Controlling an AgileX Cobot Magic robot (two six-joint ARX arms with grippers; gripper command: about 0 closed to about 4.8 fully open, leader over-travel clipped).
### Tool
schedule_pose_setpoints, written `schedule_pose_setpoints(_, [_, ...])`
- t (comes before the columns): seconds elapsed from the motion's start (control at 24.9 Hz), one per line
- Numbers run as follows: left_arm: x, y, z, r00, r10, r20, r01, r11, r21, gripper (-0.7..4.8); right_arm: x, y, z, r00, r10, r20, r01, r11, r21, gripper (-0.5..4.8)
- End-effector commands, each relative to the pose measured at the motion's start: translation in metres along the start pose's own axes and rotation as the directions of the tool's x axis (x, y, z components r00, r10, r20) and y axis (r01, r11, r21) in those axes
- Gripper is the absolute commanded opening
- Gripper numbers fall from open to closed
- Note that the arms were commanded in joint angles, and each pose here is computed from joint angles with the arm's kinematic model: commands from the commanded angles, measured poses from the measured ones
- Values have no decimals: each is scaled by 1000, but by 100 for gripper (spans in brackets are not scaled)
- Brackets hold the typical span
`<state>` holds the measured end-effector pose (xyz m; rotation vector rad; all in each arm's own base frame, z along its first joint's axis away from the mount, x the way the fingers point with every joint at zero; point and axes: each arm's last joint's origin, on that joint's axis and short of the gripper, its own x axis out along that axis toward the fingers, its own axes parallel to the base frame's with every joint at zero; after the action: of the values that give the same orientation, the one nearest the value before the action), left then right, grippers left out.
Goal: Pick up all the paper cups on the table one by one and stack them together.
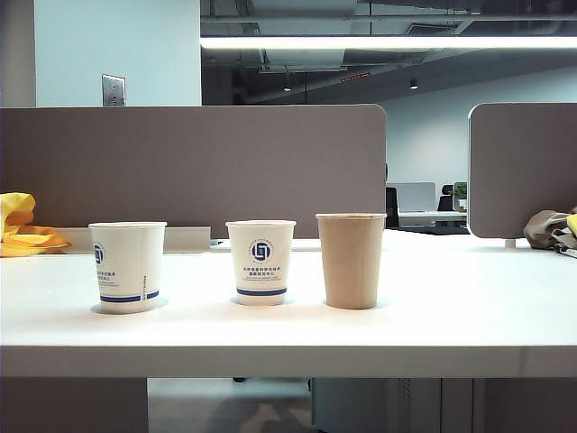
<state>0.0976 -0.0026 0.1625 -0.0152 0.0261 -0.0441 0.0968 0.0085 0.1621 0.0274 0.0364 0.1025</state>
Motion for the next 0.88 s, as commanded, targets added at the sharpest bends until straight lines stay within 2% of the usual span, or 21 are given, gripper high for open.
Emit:
schedule_pose_setpoints(0.04, [0,0,1,1000,0,6,0,1000,4,-5,1,0,-1,1000,3,9,-3,1000,-3,-5])
schedule_pose_setpoints(0.24, [0,0,1,1000,-5,5,5,1000,-13,-5,1,0,-1,1000,10,9,-10,1000,7,-5])
schedule_pose_setpoints(0.36, [0,0,1,1000,-4,3,4,996,-92,-5,1,0,-1,1000,10,8,-10,1000,28,-5])
schedule_pose_setpoints(0.44, [0,0,0,1000,-4,-1,4,995,-102,-5,1,1,-1,999,36,6,-36,999,29,-5])
schedule_pose_setpoints(0.6, [0,-1,3,999,-42,26,46,982,-183,-5,0,4,0,990,137,15,-137,990,28,-5])
schedule_pose_setpoints(0.72, [-1,-4,10,990,-122,76,135,970,-202,-5,0,6,3,977,209,40,-210,977,31,5])
schedule_pose_setpoints(0.8, [-4,-5,22,975,-166,146,192,963,-188,-5,-1,7,11,965,238,106,-245,968,53,40])
schedule_pose_setpoints(0.88, [-8,-6,39,954,-185,236,228,959,-170,-4,-4,7,24,952,231,200,-251,965,79,46])
